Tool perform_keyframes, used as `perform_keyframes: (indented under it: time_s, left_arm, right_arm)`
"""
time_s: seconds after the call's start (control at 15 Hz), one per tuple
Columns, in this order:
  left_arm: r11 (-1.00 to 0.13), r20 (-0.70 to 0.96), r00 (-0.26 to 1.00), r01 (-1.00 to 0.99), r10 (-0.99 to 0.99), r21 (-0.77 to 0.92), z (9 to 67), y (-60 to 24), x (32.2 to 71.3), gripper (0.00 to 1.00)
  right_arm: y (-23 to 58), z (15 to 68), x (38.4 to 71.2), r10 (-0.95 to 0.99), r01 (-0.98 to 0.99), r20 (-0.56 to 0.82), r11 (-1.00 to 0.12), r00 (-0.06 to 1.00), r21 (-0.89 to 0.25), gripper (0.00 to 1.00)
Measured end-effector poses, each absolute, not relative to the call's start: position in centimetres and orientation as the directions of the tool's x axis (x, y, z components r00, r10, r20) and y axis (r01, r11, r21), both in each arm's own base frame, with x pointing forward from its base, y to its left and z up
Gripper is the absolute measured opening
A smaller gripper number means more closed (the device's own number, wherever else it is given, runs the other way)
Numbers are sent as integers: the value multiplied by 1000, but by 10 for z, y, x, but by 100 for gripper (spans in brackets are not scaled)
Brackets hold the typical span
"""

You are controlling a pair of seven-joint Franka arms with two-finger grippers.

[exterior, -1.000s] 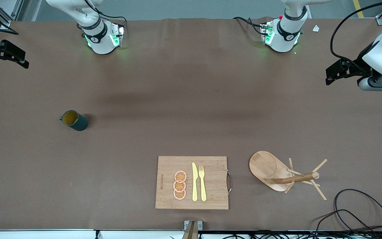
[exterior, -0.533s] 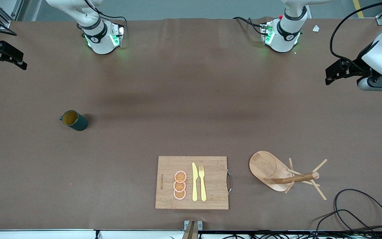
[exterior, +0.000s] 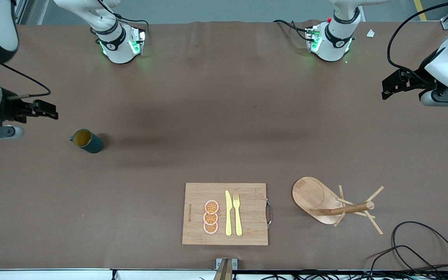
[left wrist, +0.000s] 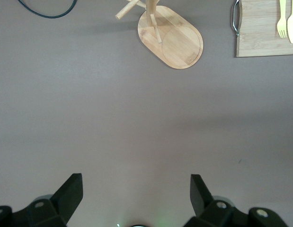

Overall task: Pass cup and hang on rack
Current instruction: 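Reach the right gripper down to the teal mug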

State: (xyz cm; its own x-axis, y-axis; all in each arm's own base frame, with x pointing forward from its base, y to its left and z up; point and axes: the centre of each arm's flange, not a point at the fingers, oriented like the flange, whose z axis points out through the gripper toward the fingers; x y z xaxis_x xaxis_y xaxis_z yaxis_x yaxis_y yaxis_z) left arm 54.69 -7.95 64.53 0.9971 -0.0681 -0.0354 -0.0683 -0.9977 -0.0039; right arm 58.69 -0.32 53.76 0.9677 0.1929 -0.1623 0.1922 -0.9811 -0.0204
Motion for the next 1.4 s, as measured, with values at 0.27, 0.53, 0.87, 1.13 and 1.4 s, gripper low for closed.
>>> perform_keyframes:
  time_s: [0.27,0.53,0.87,1.13,1.4]
  left_arm:
    - [-998,-35,997,-68,-68,-4,645,-79,547,100]
    - [-998,-35,997,-68,-68,-4,646,-80,547,100]
    - [-998,-34,997,-70,-70,-4,646,-81,547,100]
    - [-998,-34,997,-70,-70,-4,646,-81,547,100]
    - [-998,-33,997,-70,-69,-4,646,-81,547,100]
  right_arm:
    - [-11,465,588,447,440,-142,-894,883,-83,100]
    - [-36,389,575,658,650,-84,-753,748,-105,100]
    - [-66,316,562,810,806,-34,-587,586,-77,100]
    - [-89,271,561,854,848,-36,-520,519,-103,100]
    - [-84,253,554,860,856,-27,-510,509,-88,99]
